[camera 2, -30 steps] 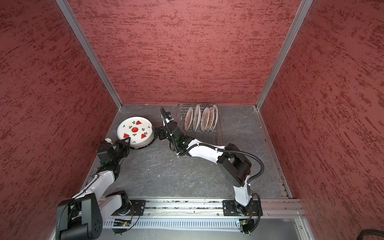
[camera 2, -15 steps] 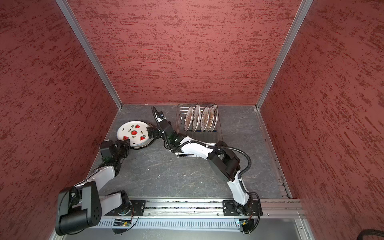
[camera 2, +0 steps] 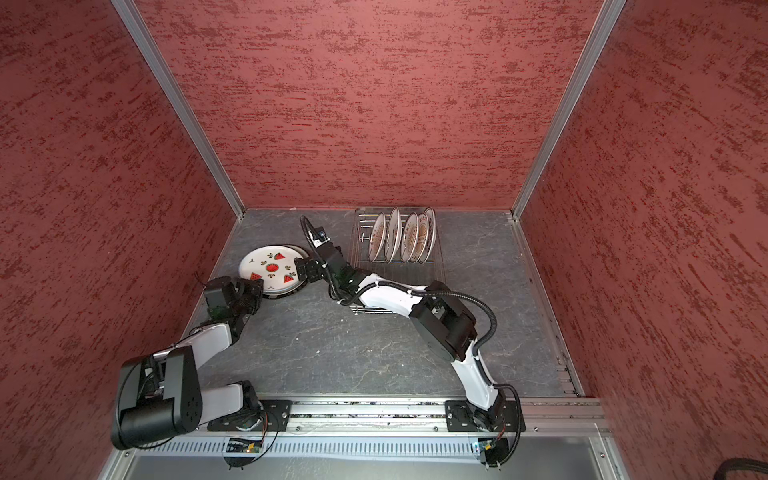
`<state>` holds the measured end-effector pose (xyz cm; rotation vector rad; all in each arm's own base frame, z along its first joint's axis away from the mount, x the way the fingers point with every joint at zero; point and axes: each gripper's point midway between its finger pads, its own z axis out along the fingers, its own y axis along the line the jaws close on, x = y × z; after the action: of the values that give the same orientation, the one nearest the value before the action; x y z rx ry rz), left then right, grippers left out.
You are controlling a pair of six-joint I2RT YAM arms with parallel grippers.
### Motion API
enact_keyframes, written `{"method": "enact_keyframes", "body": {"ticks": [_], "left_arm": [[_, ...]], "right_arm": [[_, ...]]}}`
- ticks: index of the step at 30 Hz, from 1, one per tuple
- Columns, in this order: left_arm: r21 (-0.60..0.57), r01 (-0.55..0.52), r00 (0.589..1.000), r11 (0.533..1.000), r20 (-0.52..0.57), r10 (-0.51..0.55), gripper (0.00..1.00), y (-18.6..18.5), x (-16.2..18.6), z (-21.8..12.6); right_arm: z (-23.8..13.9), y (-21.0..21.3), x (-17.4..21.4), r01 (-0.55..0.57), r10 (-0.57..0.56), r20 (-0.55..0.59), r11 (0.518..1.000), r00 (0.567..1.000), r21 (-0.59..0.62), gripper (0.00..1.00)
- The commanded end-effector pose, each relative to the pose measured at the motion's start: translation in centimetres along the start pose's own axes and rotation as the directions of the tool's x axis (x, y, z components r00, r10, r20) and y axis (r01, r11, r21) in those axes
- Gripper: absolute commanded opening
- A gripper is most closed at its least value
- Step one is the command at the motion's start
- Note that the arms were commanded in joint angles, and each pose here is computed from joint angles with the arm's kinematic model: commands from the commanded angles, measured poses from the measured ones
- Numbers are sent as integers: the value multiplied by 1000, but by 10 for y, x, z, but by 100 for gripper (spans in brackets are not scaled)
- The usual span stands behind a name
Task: Unload the plates from the dish rack
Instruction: 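Lower the watermelon plate onto the stacked plates with the left gripper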
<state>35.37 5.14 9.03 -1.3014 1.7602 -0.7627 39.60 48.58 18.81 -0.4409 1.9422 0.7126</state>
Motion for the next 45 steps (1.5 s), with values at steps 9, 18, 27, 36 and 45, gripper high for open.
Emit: {"method": "enact_keyframes", "body": {"ticks": [9,18,27,36,45], "left_arm": [[131,-66,995,989,86,55,15,-44,-21,2],[84,-70,997,994,42,67,22,-36,-10,6],[51,-52,999,997,2,52,28,-24,-2,8],[-23,-75,997,997,33,76,50,-14,-6,6],[-89,-118,989,989,77,125,66,-12,-8,4]], "right_arm": [[3,12,-5,16,-15,14,999,1000,-35,98],[1,12,-4,7,-7,12,999,1000,-42,99],[-4,11,-3,2,-1,15,999,1000,-47,99],[-8,10,-2,0,1,20,999,1000,-47,99],[-13,8,-2,-1,2,27,999,1000,-44,98]]}}
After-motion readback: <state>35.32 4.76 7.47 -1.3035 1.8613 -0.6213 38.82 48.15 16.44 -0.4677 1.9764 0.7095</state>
